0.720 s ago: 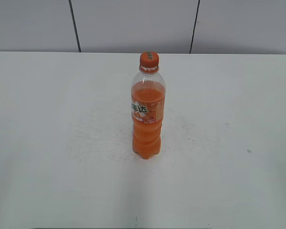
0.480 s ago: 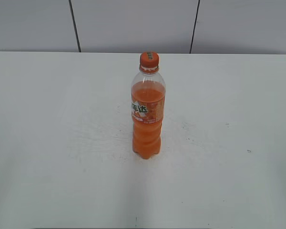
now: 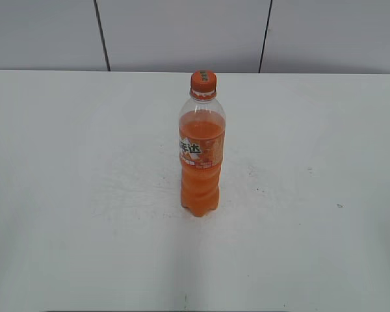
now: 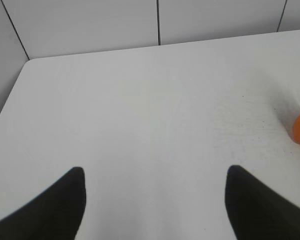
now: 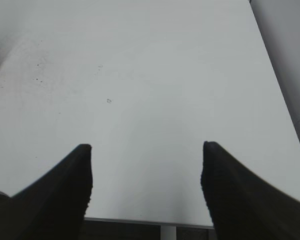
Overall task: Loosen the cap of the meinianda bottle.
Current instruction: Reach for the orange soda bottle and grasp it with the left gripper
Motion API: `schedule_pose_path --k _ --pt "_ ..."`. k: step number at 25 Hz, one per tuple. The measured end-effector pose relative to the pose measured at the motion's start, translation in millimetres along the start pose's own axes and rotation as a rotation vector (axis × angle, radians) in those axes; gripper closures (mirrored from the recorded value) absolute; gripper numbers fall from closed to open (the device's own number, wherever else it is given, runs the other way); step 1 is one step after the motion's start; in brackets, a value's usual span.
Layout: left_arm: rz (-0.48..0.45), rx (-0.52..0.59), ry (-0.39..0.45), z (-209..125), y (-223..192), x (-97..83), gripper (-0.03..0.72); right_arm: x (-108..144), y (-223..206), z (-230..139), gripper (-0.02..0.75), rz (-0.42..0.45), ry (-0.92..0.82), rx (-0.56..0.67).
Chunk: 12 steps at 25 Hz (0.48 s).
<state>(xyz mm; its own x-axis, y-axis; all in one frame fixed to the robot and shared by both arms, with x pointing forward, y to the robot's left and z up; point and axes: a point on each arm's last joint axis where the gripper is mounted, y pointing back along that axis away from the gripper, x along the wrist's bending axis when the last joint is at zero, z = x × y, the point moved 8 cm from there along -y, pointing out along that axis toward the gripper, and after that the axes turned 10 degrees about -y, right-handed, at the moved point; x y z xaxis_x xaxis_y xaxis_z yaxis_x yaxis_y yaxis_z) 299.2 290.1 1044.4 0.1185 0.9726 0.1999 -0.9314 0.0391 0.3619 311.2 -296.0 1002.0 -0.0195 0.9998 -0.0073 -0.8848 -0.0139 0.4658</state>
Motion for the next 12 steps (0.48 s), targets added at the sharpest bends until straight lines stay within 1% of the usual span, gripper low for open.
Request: schedule_pose_path --k 12 --pt "0.000 0.000 0.000 0.0 0.0 0.0 0.165 0.0 0.0 0.0 0.224 0.000 0.000 0.000"
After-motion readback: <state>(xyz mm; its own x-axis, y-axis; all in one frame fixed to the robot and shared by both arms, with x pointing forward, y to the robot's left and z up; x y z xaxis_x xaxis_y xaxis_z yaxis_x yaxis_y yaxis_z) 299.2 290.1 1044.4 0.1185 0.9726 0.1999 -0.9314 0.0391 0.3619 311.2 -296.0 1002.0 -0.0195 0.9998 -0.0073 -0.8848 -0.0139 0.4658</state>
